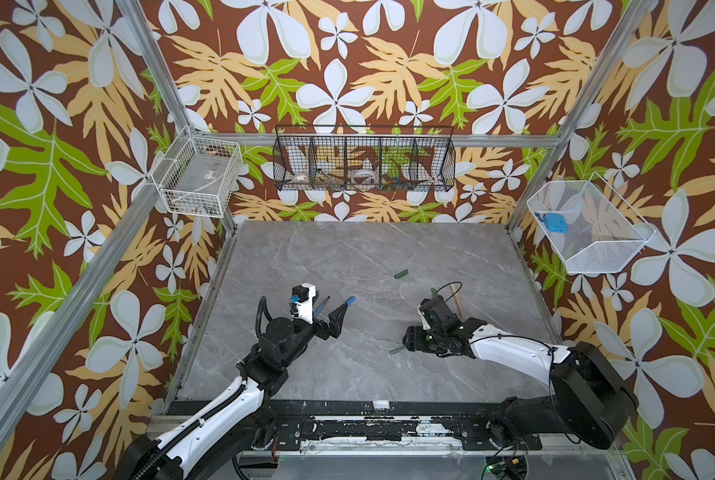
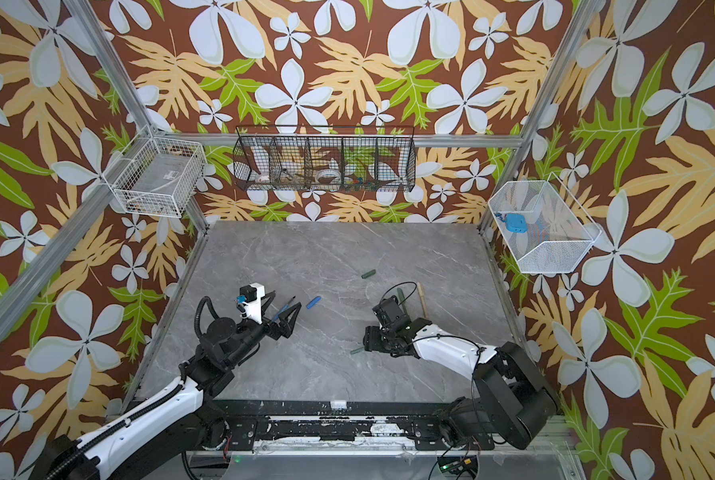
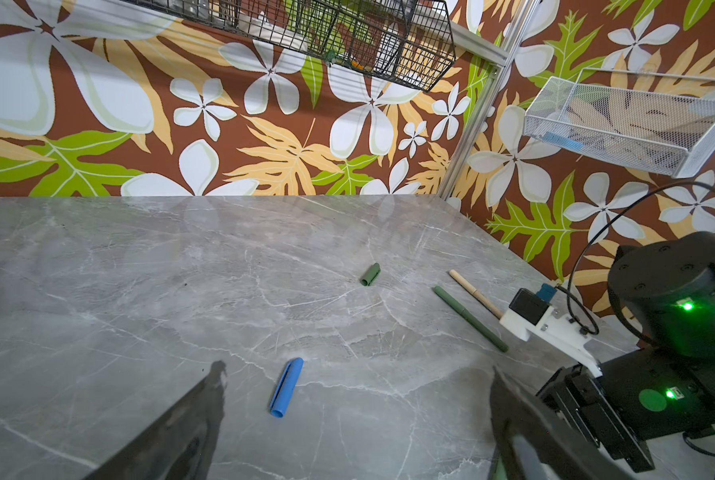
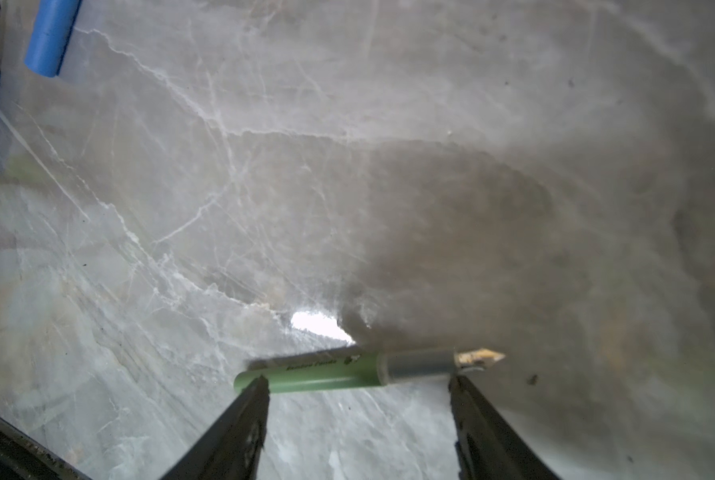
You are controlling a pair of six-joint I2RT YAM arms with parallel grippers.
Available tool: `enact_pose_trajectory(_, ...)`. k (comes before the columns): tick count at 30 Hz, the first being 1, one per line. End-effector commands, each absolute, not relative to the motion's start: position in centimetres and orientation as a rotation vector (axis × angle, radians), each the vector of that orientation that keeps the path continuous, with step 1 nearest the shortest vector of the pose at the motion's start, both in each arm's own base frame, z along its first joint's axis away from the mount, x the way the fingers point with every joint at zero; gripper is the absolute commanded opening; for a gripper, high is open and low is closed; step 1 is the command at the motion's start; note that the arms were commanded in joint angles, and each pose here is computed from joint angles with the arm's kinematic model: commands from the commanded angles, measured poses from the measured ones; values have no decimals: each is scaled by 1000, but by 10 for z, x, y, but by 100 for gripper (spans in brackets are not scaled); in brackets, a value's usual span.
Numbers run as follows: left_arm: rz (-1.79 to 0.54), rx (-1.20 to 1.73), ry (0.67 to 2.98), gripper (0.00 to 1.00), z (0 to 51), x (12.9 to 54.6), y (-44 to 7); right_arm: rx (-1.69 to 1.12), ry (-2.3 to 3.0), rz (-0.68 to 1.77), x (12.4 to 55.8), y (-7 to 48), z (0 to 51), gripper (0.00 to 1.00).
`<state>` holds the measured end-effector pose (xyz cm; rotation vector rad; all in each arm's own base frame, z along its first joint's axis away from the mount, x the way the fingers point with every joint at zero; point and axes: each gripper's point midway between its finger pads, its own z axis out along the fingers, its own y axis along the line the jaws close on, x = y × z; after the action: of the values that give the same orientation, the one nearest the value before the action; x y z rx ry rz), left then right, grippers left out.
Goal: Insert the pens into the pen caps
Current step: 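Grasp the light green pen with the right gripper and tilt it nib up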
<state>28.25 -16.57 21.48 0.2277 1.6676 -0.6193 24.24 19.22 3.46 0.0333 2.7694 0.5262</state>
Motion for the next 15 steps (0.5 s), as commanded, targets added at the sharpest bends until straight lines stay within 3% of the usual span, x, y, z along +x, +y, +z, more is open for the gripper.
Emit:
enact_pose_trajectory(1, -624, 230, 1634, 100, 224, 283, -166, 52, 2770, 544, 240, 193, 31, 70)
enact_pose_trajectory(15, -624, 232, 1637, 100, 224, 284, -167, -73, 2814, 426, 265, 199, 17, 68)
